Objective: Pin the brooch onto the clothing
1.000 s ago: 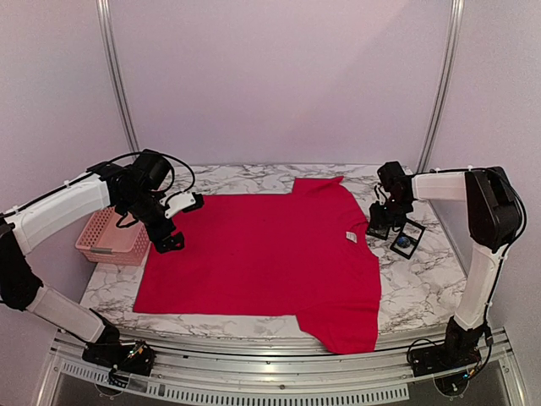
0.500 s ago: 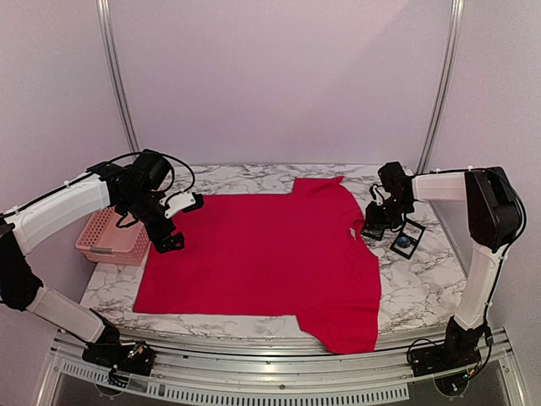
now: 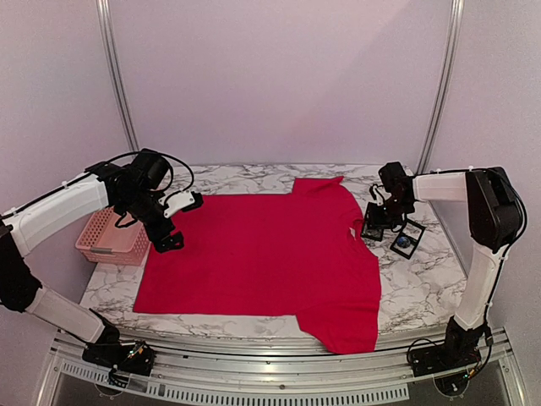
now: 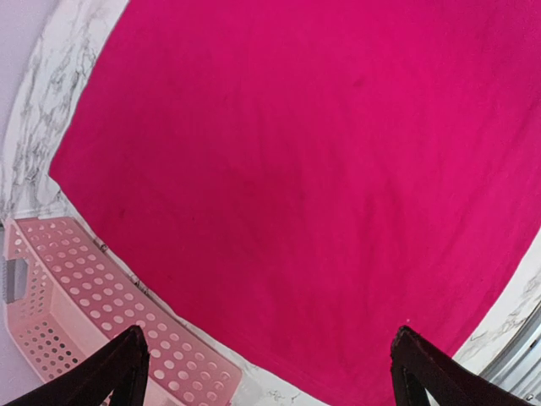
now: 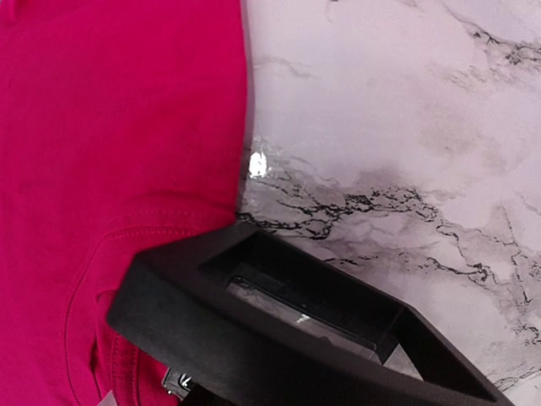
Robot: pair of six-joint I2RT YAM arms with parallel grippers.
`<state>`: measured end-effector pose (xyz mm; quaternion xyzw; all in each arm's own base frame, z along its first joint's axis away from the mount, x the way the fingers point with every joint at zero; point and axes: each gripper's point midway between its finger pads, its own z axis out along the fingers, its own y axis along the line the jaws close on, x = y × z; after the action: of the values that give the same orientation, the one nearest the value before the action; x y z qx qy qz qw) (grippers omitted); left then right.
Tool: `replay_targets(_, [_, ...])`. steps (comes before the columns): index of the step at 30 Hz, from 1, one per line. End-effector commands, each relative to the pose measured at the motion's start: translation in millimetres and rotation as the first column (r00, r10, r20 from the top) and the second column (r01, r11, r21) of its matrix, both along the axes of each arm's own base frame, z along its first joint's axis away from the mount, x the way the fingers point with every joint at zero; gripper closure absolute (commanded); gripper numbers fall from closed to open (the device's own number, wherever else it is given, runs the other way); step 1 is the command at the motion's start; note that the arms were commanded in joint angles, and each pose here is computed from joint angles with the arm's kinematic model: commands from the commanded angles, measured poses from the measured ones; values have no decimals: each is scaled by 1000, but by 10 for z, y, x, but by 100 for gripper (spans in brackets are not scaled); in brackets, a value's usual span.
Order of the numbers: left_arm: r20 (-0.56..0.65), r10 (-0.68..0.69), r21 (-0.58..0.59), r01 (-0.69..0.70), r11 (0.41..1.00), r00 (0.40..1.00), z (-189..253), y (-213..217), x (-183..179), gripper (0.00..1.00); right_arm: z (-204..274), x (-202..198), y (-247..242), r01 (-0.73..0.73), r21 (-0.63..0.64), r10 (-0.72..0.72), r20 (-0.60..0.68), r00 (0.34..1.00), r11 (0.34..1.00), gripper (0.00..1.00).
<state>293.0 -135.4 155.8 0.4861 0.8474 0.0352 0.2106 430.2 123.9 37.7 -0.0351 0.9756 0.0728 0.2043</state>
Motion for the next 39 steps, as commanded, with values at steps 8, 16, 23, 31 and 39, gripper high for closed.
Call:
replay_targets(8, [16, -15, 7, 15, 1000, 1000, 16, 6, -34, 0, 227, -370, 79, -91, 59, 95, -56, 994, 994, 66])
replay_targets(16, [16, -18, 10, 17, 1000, 1000, 32, 3, -29, 0, 535, -336, 82, -79, 78, 76, 33, 997, 994, 61])
replay_targets(23, [23, -17, 22, 16, 1000, 1000, 34, 24, -15, 0, 487, -453, 433, -466, -181, 486, 88, 870, 866, 34])
replay_targets(31, [29, -27, 19, 26, 999, 999, 29, 36, -57, 0, 249, -358, 234, -565, -349, 594, -27, 804, 748, 30])
replay_targets(39, [32, -33, 20, 32, 999, 999, 28, 50, -88, 0, 62, -228, 65, -554, -397, 582, -59, 811, 732, 32])
